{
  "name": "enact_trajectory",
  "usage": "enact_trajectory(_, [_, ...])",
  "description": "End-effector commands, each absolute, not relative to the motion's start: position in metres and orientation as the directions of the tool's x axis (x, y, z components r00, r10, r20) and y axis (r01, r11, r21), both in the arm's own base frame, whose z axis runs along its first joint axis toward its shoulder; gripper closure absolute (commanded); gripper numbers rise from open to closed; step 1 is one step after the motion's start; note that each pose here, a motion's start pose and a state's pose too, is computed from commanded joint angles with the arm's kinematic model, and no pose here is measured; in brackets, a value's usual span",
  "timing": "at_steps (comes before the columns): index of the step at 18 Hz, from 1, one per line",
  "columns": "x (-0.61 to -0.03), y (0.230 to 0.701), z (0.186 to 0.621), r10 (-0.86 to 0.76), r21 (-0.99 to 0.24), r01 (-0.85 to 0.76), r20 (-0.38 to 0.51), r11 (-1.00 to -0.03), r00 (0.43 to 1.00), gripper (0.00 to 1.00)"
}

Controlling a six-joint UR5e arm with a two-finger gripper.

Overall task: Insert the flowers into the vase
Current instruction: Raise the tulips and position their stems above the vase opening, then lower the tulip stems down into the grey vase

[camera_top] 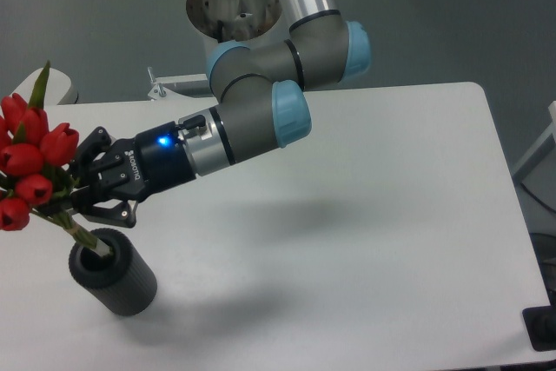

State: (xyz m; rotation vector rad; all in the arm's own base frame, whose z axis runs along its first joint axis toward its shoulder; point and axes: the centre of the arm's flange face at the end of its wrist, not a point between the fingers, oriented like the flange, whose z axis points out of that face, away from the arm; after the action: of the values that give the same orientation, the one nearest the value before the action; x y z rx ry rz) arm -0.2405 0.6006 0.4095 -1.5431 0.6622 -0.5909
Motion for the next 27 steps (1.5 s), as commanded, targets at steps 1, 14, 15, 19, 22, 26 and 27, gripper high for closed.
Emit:
enact_trajectory(1, [-0.238, 0.602, 0.409, -0.717, -0.997, -0.064, -0.015, -0.041, 0.696, 0.80])
enact_trajectory(14, [-0.257, 0.610, 0.356, -0.708, -0.996, -0.036, 0.034, -0.084, 0.705, 0.80])
enact_trajectory(15, [-0.260, 0.609, 0.350, -0.704, -0.995, -0.029, 0.045, -0.093, 0.709, 0.80])
enact_trajectory(19, [-0.273, 0.607, 0.326, -0.690, -0.993, -0.002, 0.083, -0.121, 0.719, 0.80])
enact_trajectory(22, [-0.274, 0.608, 0.310, -0.689, -0.990, 0.016, 0.109, -0.140, 0.717, 0.78])
enact_trajectory(26, [-0.277, 0.604, 0.288, -0.686, -0.990, 0.017, 0.109, -0.140, 0.720, 0.77])
enact_trajectory(27, [-0.278, 0.602, 0.282, -0.684, -0.990, 0.017, 0.109, -0.140, 0.721, 0.75])
